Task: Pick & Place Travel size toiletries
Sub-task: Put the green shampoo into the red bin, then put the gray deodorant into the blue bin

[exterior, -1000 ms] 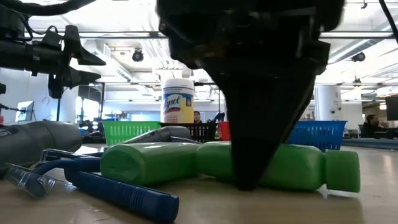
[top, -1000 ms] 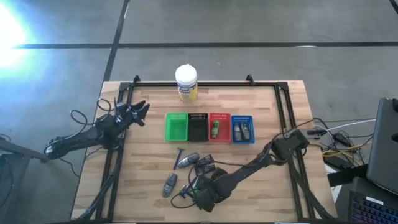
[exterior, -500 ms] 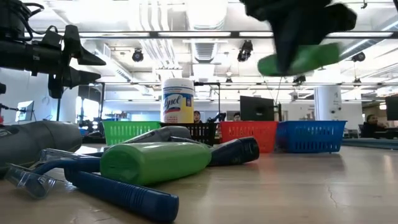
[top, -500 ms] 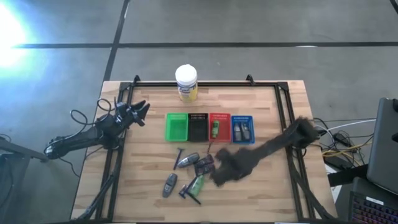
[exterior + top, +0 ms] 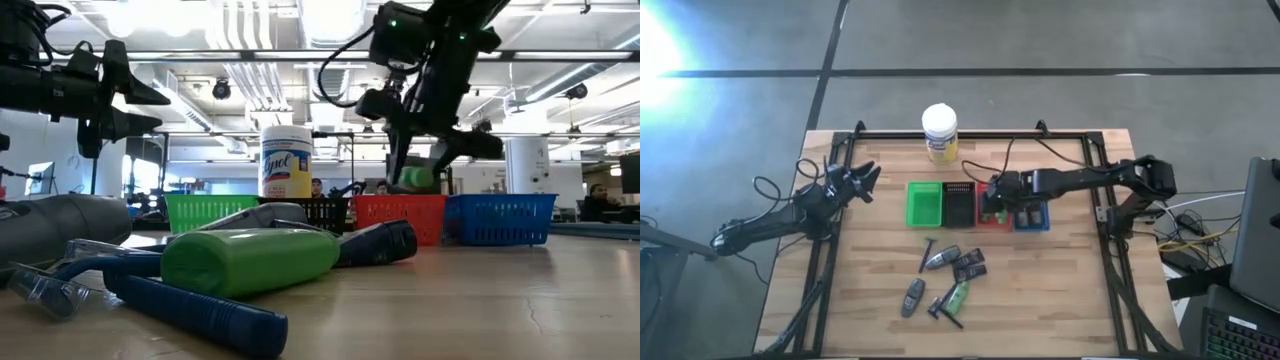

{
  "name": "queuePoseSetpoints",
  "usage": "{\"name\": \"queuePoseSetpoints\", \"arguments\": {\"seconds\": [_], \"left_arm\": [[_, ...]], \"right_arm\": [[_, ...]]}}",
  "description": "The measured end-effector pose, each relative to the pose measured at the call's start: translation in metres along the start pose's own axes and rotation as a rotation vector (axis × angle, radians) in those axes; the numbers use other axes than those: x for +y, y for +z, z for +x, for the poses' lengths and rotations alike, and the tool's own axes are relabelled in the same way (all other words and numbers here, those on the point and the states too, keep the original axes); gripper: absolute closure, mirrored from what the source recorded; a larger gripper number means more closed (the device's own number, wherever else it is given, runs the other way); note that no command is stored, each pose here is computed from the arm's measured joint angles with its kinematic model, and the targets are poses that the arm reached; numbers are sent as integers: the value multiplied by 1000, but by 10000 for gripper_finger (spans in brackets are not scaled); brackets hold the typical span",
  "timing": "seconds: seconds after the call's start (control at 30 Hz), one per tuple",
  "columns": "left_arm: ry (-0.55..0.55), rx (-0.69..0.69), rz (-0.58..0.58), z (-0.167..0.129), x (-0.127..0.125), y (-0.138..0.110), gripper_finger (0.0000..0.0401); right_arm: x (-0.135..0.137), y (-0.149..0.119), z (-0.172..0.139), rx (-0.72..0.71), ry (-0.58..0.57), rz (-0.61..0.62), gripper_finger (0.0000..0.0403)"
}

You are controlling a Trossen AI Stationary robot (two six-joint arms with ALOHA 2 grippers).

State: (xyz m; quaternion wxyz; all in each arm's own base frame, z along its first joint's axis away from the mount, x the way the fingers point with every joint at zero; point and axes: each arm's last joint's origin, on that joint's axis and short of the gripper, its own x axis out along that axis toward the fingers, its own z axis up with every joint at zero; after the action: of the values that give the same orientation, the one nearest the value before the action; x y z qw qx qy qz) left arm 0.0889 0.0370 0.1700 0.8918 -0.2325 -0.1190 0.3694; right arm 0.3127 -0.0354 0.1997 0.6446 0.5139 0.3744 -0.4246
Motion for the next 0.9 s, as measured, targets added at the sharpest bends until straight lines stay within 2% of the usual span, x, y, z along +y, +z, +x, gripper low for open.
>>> {"name": "queuePoseSetpoints", "arguments": {"seconds": [0.27, 0.33, 0.43, 0.5, 0.6, 0.7, 0.77, 0.9], "left_arm": [[-2, -4, -4, 0, 0, 0, 162], [-6, -8, -80, 0, 0, 1, 162], [-4, -1, -278, 0, 0, 0, 162], [2, 6, -335, 0, 0, -1, 162], [3, 6, -320, 0, 0, -1, 162], [24, -8, -289, 0, 1, 0, 162], [54, -34, -321, 0, 2, 0, 162], [61, -86, -476, 0, 1, 4, 162]], "right_arm": [[6, 6, -10, -104, 6, -23, 156], [11, 7, -14, -108, 17, -73, 137], [20, 2, -22, -98, 40, -251, 112], [26, -7, -29, -57, 67, -416, 100], [37, -32, -38, 47, 152, -678, 91], [44, -60, -42, 117, 182, -860, 88], [45, -72, -43, 148, 148, -884, 90], [49, -81, -44, 174, 97, -806, 103]]}}
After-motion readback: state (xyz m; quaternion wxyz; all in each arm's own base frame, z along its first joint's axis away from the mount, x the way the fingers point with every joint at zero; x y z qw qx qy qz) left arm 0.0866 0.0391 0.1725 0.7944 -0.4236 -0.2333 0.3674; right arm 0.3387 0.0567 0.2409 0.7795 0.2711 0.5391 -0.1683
